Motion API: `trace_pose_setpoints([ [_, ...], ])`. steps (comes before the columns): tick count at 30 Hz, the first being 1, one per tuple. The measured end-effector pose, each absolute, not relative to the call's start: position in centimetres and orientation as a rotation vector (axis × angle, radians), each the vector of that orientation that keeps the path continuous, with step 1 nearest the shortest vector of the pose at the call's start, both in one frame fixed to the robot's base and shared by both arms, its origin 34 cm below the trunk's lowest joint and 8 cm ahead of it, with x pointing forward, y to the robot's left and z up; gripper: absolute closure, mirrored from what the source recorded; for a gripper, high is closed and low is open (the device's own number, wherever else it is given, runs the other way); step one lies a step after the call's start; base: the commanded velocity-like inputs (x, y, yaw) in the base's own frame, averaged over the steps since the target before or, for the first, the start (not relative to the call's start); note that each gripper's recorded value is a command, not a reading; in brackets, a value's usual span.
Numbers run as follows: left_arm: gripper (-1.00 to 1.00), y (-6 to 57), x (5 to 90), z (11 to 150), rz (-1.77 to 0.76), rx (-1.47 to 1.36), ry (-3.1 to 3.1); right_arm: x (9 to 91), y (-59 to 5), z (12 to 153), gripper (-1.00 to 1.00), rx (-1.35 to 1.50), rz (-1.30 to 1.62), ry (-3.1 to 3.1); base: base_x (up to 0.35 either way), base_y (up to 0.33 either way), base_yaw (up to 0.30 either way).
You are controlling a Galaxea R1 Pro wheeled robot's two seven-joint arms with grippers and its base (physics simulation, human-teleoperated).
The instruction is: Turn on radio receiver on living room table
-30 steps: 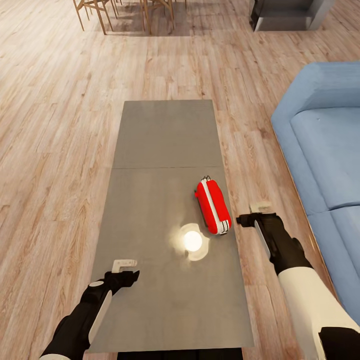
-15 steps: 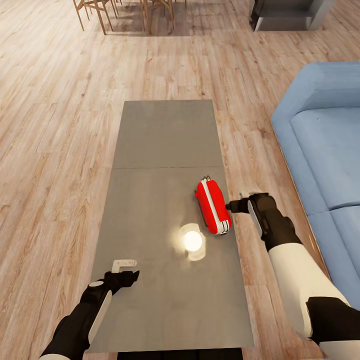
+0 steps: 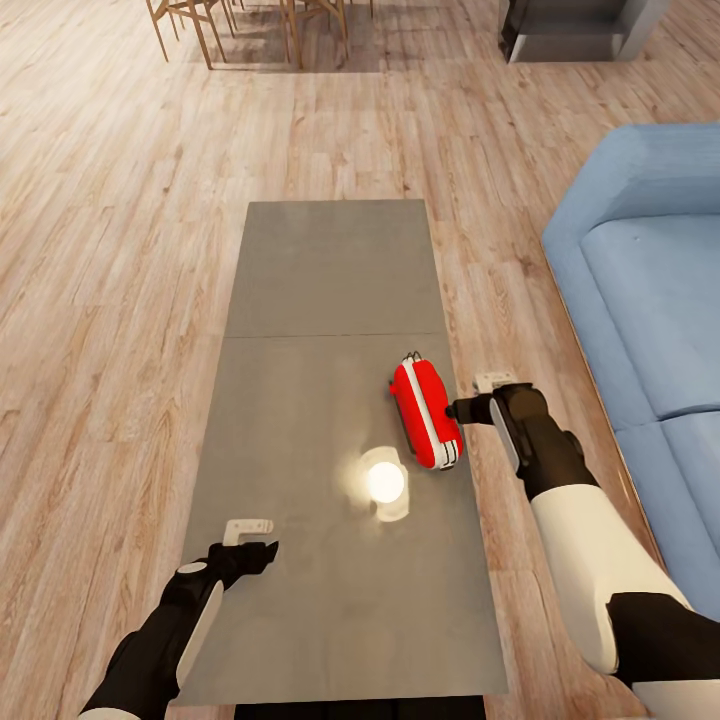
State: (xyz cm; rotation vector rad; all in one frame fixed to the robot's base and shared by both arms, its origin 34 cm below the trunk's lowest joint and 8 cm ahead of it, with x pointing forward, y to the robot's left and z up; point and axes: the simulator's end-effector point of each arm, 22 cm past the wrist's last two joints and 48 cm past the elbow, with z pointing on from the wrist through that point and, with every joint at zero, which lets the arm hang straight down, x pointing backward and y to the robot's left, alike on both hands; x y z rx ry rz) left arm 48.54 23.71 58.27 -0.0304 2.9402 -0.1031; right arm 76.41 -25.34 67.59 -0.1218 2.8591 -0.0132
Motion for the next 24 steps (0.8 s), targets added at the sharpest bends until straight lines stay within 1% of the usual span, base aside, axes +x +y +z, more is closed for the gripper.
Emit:
trace_pose_setpoints([
  [7, -1.0, 23.7, 48.5, 58.3, -0.103, -0.03, 2.94, 76.8, -24.9, 67.9, -1.0, -0.121, -0.005, 2.857, 0.0, 0.0, 0.0],
  [24, -1.0, 23.7, 48.5, 58.2, -0.103, -0.03, 2.942, 77.1, -21.0, 68.4, -1.0, -0.134, 0.057, 2.872, 0.0, 0.0, 0.0],
])
